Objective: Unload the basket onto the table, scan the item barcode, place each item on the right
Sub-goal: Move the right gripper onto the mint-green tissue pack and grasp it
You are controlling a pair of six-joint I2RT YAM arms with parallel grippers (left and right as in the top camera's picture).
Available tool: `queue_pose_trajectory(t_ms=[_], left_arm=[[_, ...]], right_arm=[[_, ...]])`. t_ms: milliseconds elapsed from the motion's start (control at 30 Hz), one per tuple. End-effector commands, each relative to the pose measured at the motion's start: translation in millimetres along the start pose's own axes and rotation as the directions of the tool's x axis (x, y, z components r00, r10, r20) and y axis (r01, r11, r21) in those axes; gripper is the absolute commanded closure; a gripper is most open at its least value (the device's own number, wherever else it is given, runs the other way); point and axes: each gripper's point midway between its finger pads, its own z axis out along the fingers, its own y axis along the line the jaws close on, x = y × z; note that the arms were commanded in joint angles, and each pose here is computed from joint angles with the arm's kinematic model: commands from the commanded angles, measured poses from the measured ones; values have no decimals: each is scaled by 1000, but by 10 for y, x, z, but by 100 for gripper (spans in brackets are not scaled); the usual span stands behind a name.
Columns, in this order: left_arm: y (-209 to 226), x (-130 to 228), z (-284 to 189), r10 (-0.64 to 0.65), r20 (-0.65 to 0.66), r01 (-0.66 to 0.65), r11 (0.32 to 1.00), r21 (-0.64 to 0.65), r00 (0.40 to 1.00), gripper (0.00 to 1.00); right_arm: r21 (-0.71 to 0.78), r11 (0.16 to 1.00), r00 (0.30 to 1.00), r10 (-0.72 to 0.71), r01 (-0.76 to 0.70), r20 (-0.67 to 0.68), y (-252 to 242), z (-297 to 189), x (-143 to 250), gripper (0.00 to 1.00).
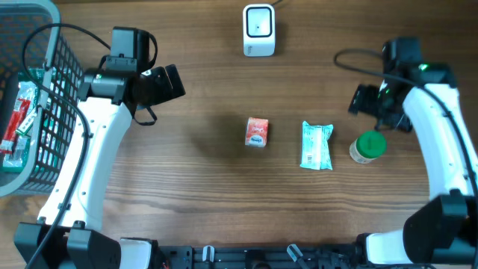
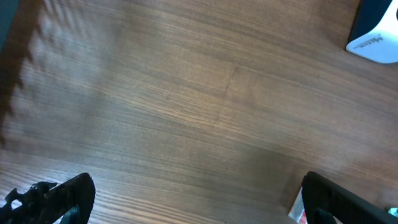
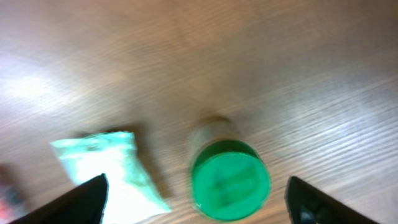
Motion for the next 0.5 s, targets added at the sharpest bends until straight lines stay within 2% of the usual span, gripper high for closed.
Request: queue_pose_trajectory(t_ms=[0, 33, 67, 133, 233, 467], left_arm=[[-17, -10, -29, 14, 6, -14, 1000, 14, 1000, 0], [-17, -10, -29, 14, 6, -14, 1000, 14, 1000, 0], [-17, -10, -29, 14, 6, -14, 1000, 14, 1000, 0], [-17, -10, -29, 14, 6, -14, 1000, 14, 1000, 0], [-17, -10, -29, 14, 6, -14, 1000, 14, 1000, 0], [-17, -10, -31, 14, 6, -14, 1000, 14, 1000, 0]], right_arm=[[-227, 968, 992, -120, 111, -27, 463, -236, 68, 44], [-232, 966, 991, -127, 114, -44, 504, -224, 128, 58], [-227, 968, 990, -127, 109, -67, 532, -194, 198, 76], [-221, 969, 985, -138, 112, -107, 598, -111, 347, 87], [-213, 968, 973, -170, 135, -156, 737, 96, 589, 88], [-142, 977, 968, -180, 156, -173, 811, 664, 989, 87]])
